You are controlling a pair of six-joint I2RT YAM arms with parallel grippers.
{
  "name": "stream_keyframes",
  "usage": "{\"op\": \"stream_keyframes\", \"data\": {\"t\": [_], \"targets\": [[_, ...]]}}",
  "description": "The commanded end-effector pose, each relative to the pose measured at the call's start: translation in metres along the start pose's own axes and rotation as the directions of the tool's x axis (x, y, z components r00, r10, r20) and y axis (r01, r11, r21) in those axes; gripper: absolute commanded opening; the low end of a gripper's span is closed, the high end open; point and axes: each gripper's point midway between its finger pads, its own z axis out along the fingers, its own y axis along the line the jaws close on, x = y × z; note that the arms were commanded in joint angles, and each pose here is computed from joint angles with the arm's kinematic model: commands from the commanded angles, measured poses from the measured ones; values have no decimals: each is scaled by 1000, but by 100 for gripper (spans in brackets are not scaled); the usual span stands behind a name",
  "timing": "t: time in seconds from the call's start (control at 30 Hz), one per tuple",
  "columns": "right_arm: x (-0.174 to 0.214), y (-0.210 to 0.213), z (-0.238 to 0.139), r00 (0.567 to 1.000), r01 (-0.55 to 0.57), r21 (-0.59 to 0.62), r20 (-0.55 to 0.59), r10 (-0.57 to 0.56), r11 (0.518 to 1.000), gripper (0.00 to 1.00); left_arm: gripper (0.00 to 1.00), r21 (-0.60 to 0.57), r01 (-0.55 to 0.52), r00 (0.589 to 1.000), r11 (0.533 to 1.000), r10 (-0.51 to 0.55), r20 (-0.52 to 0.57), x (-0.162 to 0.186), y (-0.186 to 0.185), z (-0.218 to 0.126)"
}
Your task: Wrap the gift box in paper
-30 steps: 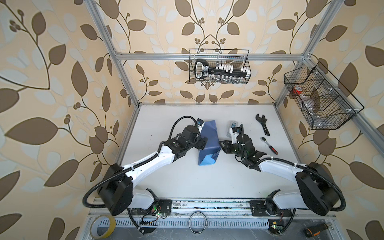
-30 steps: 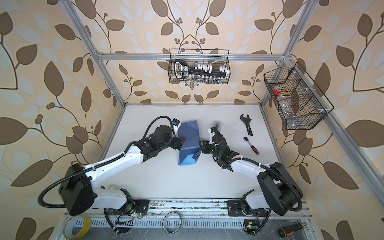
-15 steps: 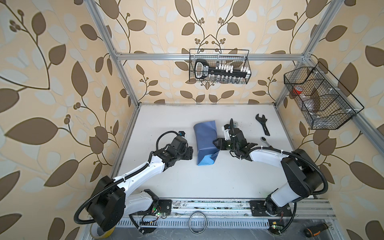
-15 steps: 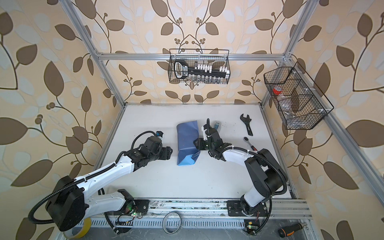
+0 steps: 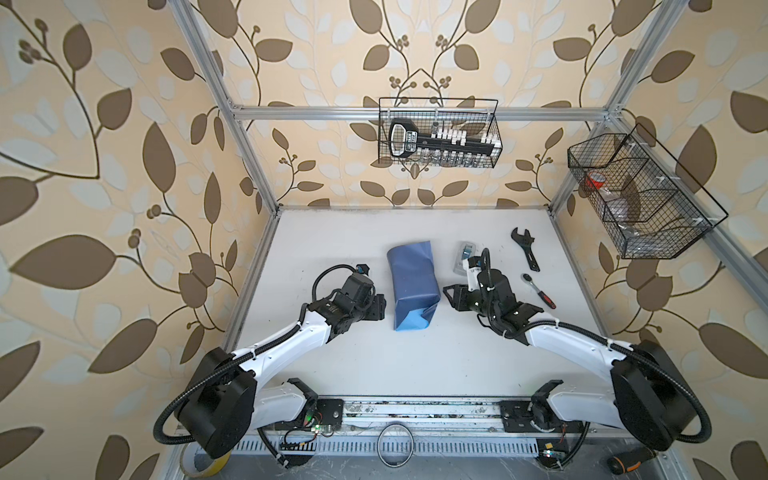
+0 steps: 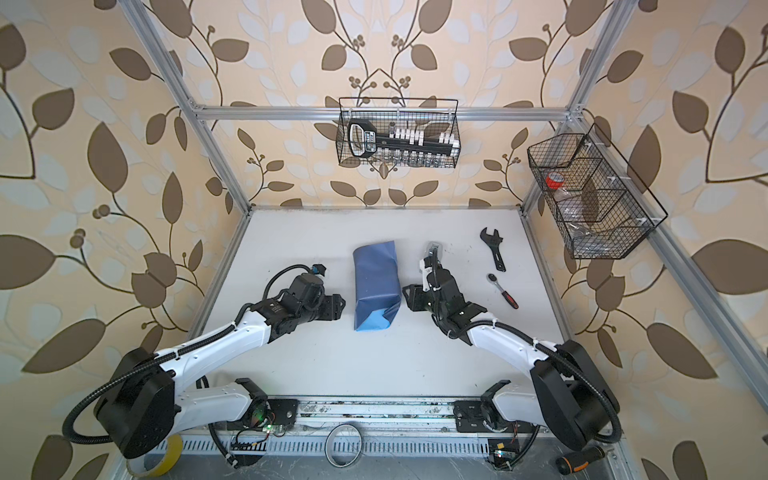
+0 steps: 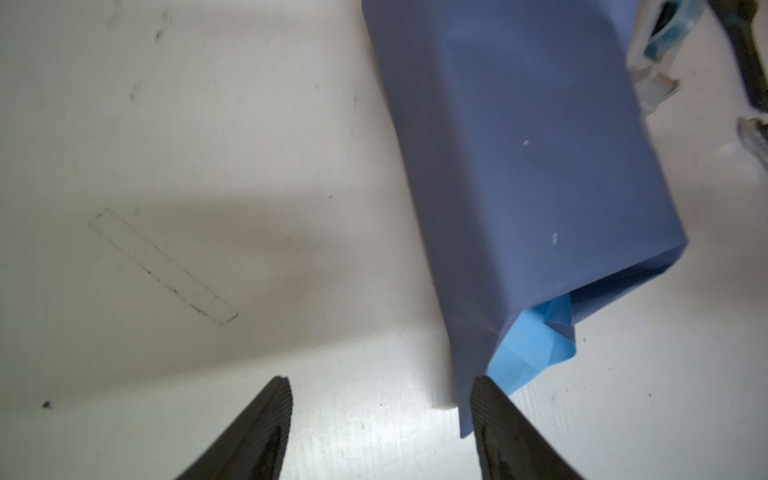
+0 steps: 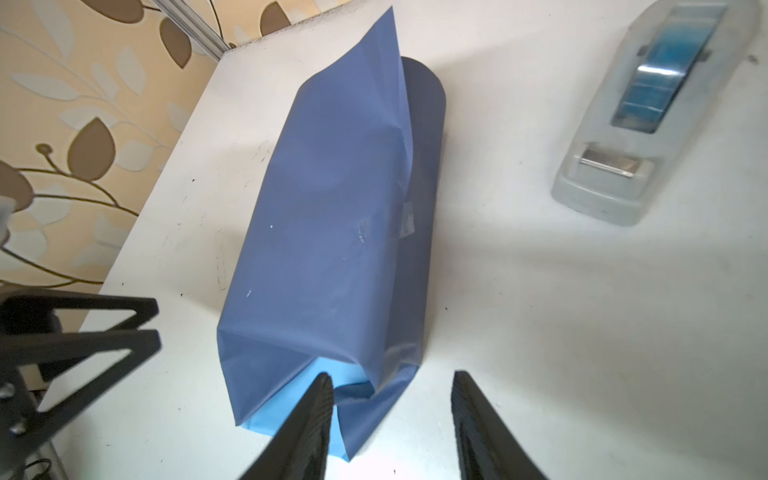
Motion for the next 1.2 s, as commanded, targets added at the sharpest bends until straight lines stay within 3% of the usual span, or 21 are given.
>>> {"op": "stream_keyframes", "data": {"t": [0.0, 0.13, 0.3, 0.57, 1.17], "targets": [[32, -1, 3, 999, 36, 0, -30, -36, 999, 28, 70, 77, -52, 987, 996, 39, 159, -60, -30, -12], [43, 18, 11, 999, 46, -72, -4, -46, 996, 15, 63, 134, -119, 984, 984, 99, 149, -94, -59, 5], [59, 28, 27, 998, 54, -107, -6, -55, 993, 12, 55, 166, -156, 986, 974, 144, 87, -107, -77, 42], [76, 26, 48, 998, 33, -106, -50, -39, 994, 10, 52, 190, -174, 984, 966, 176, 4, -95, -82, 78], [83, 31, 71, 998, -5, -105, -62, -2, 994, 9, 51, 172, -189, 978, 967, 200, -54, -68, -70, 100]]}}
